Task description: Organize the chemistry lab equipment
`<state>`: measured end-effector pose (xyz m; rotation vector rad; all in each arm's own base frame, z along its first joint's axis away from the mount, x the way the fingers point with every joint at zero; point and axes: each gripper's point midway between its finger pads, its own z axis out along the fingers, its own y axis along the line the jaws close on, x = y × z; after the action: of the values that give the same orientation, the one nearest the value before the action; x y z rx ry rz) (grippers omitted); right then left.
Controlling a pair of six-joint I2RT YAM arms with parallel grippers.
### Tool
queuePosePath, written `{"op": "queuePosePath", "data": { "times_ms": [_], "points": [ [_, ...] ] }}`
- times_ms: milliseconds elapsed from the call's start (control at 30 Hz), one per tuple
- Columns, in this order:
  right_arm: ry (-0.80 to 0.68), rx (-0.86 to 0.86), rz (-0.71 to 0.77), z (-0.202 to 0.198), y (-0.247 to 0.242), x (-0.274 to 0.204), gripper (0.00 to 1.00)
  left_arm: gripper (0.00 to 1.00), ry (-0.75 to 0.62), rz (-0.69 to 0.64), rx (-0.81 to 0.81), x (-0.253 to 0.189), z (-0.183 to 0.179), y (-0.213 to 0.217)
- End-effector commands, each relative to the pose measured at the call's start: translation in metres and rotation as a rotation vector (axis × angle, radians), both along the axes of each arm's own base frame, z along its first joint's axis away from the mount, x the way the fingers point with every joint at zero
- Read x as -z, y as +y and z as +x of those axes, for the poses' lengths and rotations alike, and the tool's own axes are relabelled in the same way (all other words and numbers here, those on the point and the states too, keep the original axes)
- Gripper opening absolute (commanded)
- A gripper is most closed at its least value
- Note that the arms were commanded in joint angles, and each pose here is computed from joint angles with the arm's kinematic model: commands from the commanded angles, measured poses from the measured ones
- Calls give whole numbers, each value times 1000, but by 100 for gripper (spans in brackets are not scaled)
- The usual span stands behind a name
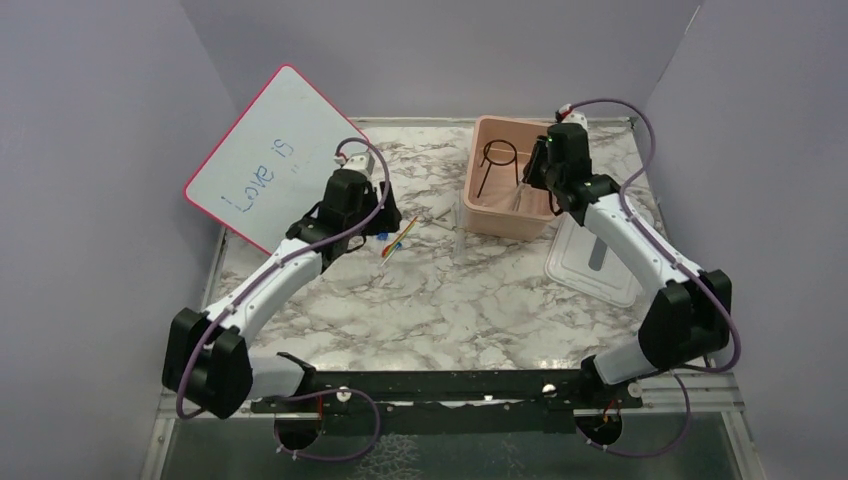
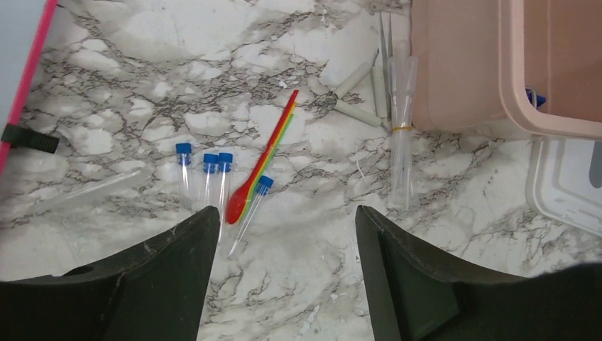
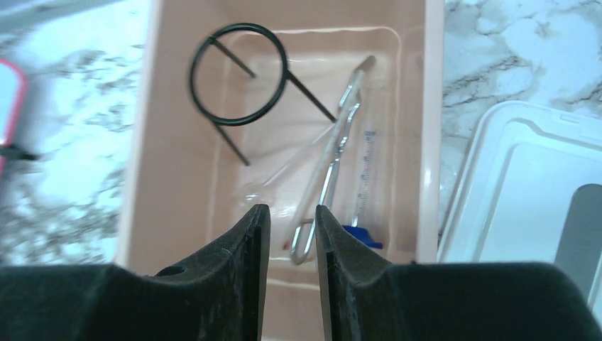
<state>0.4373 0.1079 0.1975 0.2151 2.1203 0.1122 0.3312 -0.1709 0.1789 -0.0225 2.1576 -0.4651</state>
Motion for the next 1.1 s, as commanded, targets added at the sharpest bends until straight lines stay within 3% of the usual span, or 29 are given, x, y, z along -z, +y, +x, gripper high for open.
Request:
{"op": "queuePosePath", "data": {
  "times_ms": [0,233,400,667,800,933,1067],
  "points": [
    [7,-104,119,-34,17,-18,34,68,104,7,141,14,9,-28],
    [15,-265,259,-85,40,-29,33,63,225,-33,241,44,36,-72],
    [26,-280,300,-109,40,-21,33,60,261,-14,228,68,61,-91],
    [59,-292,316,-131,38,-8,33,53,165,140,299,92,106,-111],
    [47,-292,322,-137,36,-11,33,50,176,178,423,112,109,-123],
    [45,-289,324,-140,35,-14,32,47,192,239,418,133,118,-118],
    [34,-287,323,-141,34,-19,32,44,214,205,515,148,113,-134]
  ]
}}
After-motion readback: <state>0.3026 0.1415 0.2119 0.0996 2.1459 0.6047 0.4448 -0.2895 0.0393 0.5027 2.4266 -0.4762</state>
